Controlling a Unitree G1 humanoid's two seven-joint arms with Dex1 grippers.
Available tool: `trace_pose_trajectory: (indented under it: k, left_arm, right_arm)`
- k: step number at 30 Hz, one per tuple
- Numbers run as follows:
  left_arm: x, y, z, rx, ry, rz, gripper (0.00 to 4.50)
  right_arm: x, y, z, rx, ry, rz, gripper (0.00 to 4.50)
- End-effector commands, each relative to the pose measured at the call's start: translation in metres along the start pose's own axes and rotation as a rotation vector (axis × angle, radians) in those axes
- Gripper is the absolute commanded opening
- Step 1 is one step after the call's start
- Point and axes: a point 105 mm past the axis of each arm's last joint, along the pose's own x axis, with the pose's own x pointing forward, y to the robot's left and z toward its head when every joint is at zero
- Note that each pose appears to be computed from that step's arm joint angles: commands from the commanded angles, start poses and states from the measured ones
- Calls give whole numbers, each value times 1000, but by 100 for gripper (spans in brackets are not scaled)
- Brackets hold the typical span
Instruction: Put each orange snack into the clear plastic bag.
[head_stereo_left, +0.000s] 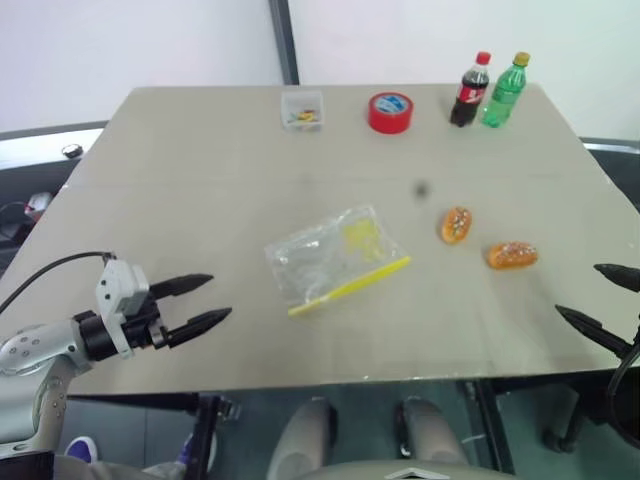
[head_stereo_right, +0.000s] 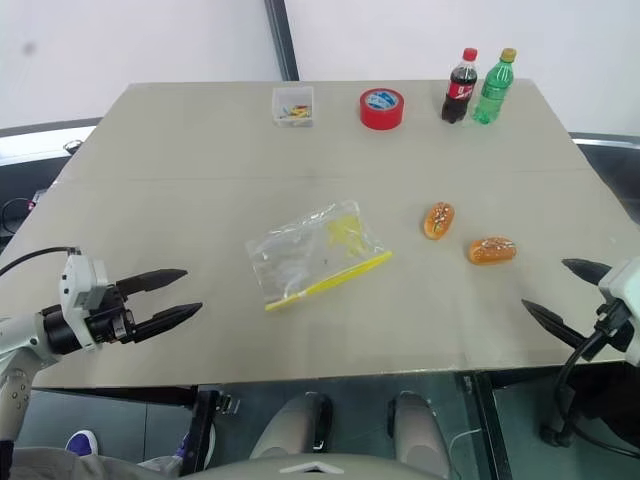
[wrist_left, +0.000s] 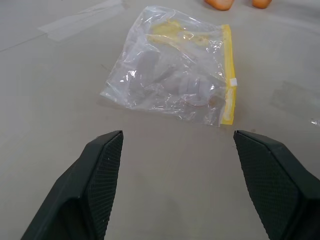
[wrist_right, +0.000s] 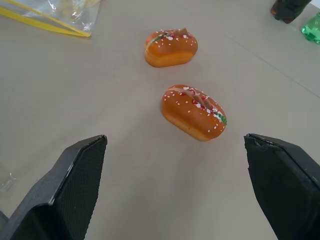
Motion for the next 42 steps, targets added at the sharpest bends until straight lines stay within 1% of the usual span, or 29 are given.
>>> trace_pose_trajectory:
  k: [1,5,6,7,9,10,11,13,15,16,18,20,22,24,25,32,36,39,42]
  left_arm:
    - [1,1,11,29,-20,5,372]
    - [12,-3,14,-22,-10,-34,372]
    - [13,-4,16,-29,-26,-48,372]
    - [15,-1,14,-39,-7,-20,372]
    - [19,-6,8,-72,35,-43,428]
    - [20,-6,5,-79,50,-30,446]
    - [23,-3,2,-106,65,1,446]
    - [26,-5,-3,-250,85,1,446]
    - [28,-15,11,-467,-4,-96,446]
    - [30,-17,16,-547,-36,-115,446]
    - [37,-15,21,-676,-54,-111,446]
    - [45,-13,15,-768,22,-61,446]
    - [51,-18,9,-860,93,-81,446]
    - [58,-20,4,-929,133,-92,446]
    - [61,-20,1,-956,154,-91,446]
    - [73,-16,-23,-983,264,14,446]
    - [104,-15,-26,-1049,226,-6,446]
    - [125,-15,-28,-1132,197,-24,446]
    - [142,-20,-30,-1217,140,-91,446]
  right_arm:
    - [3,-1,13,-39,-28,7,450]
    - [16,7,27,-39,-69,38,450]
    - [19,9,29,-40,-77,47,450]
    - [23,11,33,-41,-92,50,450]
    - [31,19,39,-52,-117,72,450]
    - [35,22,43,-51,-132,82,450]
    - [39,25,47,-46,-153,90,450]
    - [46,31,54,-48,-180,110,450]
    - [54,41,63,-53,-212,148,450]
    - [59,47,67,-54,-228,171,450]
    - [67,57,74,-64,-253,210,450]
    - [73,68,79,-68,-267,250,450]
    - [78,76,84,-74,-285,278,450]
    - [82,82,86,-112,-277,280,450]
    - [83,84,86,-122,-277,287,450]
    - [82,91,84,-94,-283,275,450]
    - [82,91,78,-85,-263,243,450]
    - [81,92,77,-86,-264,232,450]
    - [82,93,77,-82,-263,226,450]
